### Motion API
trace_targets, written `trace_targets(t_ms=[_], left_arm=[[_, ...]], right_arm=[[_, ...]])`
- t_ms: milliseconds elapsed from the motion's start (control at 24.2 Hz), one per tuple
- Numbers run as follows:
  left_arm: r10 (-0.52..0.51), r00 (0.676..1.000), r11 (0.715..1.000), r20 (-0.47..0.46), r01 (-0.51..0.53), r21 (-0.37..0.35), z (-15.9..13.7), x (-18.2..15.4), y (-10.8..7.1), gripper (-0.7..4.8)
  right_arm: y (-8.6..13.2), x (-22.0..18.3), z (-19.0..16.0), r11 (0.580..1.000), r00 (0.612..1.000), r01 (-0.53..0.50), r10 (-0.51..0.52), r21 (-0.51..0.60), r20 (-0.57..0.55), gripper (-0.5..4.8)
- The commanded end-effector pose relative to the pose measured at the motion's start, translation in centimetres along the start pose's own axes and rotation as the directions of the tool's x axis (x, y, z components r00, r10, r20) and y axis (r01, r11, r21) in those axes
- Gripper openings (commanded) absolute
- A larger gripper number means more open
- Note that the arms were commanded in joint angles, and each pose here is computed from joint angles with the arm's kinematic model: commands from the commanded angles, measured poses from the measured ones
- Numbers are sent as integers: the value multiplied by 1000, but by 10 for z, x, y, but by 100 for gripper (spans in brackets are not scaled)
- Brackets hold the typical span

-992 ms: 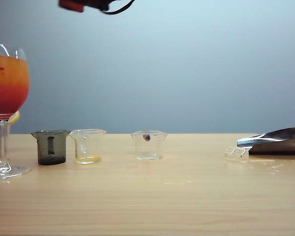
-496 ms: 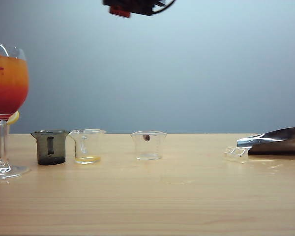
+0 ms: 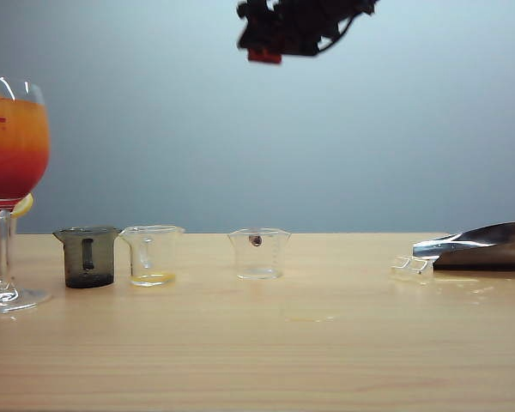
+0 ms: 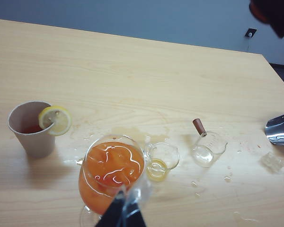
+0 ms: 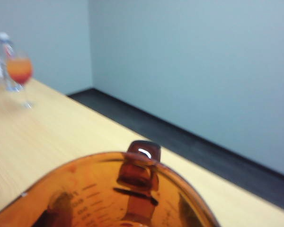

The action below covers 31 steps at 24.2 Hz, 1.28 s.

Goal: Pick up the fourth measuring cup from the left, pour the grenadine inside into the goblet, and finally put the measuring cup back in its original place.

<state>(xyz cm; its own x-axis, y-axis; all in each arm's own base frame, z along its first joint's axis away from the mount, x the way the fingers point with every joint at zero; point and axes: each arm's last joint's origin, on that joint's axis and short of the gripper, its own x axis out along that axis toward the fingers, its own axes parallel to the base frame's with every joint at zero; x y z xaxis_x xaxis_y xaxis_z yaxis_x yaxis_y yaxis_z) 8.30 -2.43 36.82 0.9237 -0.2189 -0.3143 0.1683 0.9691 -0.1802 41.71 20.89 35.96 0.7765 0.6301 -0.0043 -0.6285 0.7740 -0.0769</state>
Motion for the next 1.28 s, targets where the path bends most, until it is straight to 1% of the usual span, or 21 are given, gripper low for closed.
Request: trace_targets(t_ms=[41,124,248,372,537,702,744,909,992,1281], left_arm=[[-1,1000,1000,15,1,-3,2,0,0,-5],[-1,1000,1000,15,1,-3,2,0,0,-5],[-1,1000,1000,16,1,-3,2,0,0,-5],[-3,1000,1000,18,3,-4,2,0,0,-5],[-6,1000,1000,21,6,-4,2,-1,-1,-5],[-6,1000,1000,22,6,-4,2,-1,-1,-5],[-6,1000,1000,22,6,-4,2,-1,-1,-5],[-6,1000,1000,21,6,-4,2,0,-1,-5],[-6,1000,1000,19,6,-4,2,0,-1,-5],[-5,1000,1000,18,6,-4,2,1,-1,-5]], right_arm=[[-6,-7,-8,999,999,54,-54,-2,4,-6],[-9,-13,-24,995,995,103,-103,-2,-1,-6],[-12,-21,-42,993,993,121,-121,-1,-2,-6],[-13,-35,-78,984,984,177,-177,6,-24,-6],[-12,-46,-106,981,981,192,-192,8,-25,-6],[-12,-59,-133,971,969,240,-238,12,-69,-6],[-14,-65,-145,968,964,251,-249,13,-92,-6],[-20,-81,-168,960,952,278,-271,30,-140,-6],[-22,-86,-179,960,952,278,-270,34,-146,-6],[-23,-81,-212,960,949,275,-264,44,-174,-5]])
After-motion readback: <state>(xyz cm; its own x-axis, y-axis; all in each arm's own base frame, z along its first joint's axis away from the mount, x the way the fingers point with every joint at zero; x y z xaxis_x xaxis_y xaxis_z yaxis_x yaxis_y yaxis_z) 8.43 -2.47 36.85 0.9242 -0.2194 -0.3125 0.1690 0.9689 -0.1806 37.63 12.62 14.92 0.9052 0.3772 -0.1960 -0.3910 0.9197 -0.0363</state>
